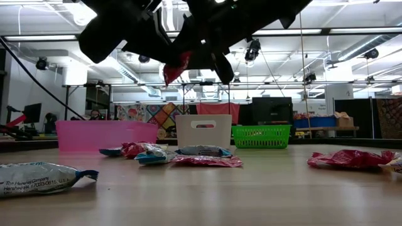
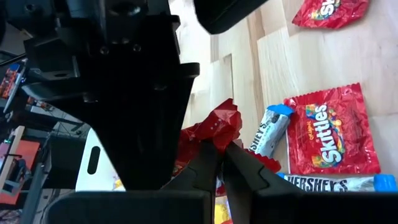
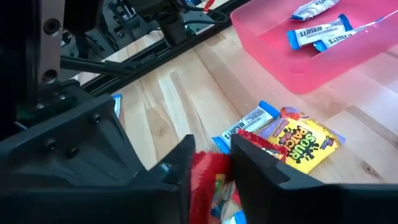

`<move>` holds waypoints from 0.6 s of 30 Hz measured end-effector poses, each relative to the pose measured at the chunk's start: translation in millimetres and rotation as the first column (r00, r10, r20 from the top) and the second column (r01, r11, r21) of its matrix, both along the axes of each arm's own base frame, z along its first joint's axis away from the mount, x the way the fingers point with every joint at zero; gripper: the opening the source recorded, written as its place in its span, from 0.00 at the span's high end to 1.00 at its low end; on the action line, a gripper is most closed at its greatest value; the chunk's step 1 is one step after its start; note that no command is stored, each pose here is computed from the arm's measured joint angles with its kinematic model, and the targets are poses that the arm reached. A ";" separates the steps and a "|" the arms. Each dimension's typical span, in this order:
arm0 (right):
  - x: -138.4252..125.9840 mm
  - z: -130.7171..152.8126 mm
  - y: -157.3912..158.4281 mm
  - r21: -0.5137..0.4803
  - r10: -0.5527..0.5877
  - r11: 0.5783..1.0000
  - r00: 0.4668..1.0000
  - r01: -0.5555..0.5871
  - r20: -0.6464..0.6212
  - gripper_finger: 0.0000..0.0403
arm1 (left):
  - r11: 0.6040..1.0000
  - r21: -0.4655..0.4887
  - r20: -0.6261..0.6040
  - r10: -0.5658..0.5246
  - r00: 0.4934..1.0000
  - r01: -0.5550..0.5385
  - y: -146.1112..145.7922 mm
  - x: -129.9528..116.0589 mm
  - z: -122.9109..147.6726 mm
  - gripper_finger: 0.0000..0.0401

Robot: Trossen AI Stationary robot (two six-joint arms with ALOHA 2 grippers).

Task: Sort candy
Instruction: Put the red candy into the green bin

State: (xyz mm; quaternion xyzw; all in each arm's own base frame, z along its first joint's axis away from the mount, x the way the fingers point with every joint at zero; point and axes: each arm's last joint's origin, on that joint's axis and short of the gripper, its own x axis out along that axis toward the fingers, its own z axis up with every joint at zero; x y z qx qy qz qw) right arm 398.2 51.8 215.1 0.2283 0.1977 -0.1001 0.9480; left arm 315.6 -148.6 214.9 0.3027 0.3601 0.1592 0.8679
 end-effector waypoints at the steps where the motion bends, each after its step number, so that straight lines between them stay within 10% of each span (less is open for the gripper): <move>1: 0.0 0.0 0.1 -0.001 0.001 1.000 1.000 -0.001 0.000 0.80 | 1.000 0.000 0.000 0.000 1.000 0.000 0.1 0.0 0.0 1.00; 6: -0.1 -0.1 0.2 -0.022 0.014 1.000 1.000 -0.014 -0.004 0.95 | 1.000 0.001 0.001 0.003 1.000 -0.003 0.6 0.3 0.0 1.00; 18: 0.0 -0.2 -0.7 -0.039 0.020 0.999 1.000 -0.020 -0.006 0.98 | 0.999 -0.022 0.017 0.023 1.000 -0.023 1.2 0.3 0.2 0.87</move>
